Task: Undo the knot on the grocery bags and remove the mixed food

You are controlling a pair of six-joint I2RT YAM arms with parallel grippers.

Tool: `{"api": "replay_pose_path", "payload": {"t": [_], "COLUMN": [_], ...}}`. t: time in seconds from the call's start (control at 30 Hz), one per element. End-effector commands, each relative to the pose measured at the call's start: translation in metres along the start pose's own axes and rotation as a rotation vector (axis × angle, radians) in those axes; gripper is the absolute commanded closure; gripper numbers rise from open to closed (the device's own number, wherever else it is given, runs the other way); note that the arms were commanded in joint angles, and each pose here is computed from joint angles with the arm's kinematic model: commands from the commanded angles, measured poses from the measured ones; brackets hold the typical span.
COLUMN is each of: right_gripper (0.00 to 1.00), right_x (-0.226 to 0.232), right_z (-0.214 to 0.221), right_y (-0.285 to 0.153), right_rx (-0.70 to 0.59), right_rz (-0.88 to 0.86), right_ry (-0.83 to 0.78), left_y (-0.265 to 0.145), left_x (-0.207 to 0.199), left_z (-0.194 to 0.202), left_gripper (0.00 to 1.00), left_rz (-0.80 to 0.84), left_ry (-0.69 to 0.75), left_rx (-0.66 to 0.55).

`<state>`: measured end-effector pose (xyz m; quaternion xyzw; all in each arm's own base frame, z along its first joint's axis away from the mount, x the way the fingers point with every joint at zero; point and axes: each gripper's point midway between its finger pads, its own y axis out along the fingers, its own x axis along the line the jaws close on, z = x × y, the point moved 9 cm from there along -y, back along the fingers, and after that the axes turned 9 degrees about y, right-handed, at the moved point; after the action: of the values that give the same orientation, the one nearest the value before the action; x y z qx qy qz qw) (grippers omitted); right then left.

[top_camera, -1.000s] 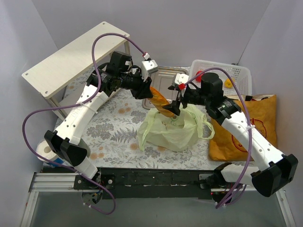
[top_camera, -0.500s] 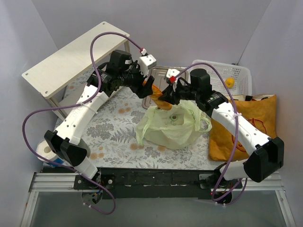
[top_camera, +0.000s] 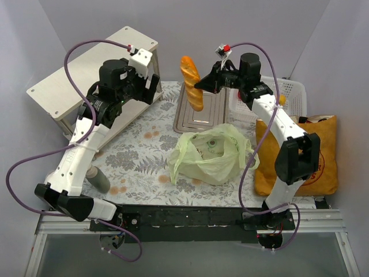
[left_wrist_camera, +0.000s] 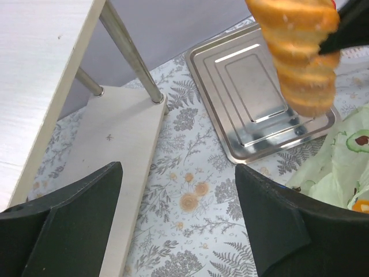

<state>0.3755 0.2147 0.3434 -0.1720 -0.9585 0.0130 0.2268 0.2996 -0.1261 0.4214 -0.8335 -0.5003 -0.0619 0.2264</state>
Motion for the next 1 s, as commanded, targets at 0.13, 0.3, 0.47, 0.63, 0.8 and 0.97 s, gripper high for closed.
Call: {"api": "replay_pose_path", "payload": {"t": [0.13,0.3,0.47,0.63,0.8,0.97], "right_gripper": [0.96,0.95,0.95,0.96,0.96,0.93], "right_x": [-0.076,-0.121,-0.147,-0.172,-0.189,-0.194], "right_z": [0.016,0.038,0.052,0.069,0.094,0.107], "right_y": [0.032,0.056,0.071,0.079,0.091,0.097], "right_rx": [-0.043,-0.031,-0.034,-0.036,-0.023,-0.011], "right_rz": [0.057,0.131,0.238,0.336,0.346,0.336], "right_ry": [0.248,0.292,0.350,0.431,0.523,0.556], "left_y": [-0.011,-0.008,0.001,0.006,0.010,0.016], "left_x": [-0.017,-0.025,-0.030,-0.033,-0.035,-0.036], "left_z": [0.025,0.042,0.052,0.059,0.064,0.067], "left_gripper": [0.21,0.21,0.21,0.21,0.21,0.21], "left_rz": [0.135,0.175,0.202,0.230,0.256,0.264], "left_ry": [-0.047,-0.055,-0.069,-0.082,-0.094,-0.092], "left_rx": [0.068,0.123,0.161,0.193,0.234,0.255]}}
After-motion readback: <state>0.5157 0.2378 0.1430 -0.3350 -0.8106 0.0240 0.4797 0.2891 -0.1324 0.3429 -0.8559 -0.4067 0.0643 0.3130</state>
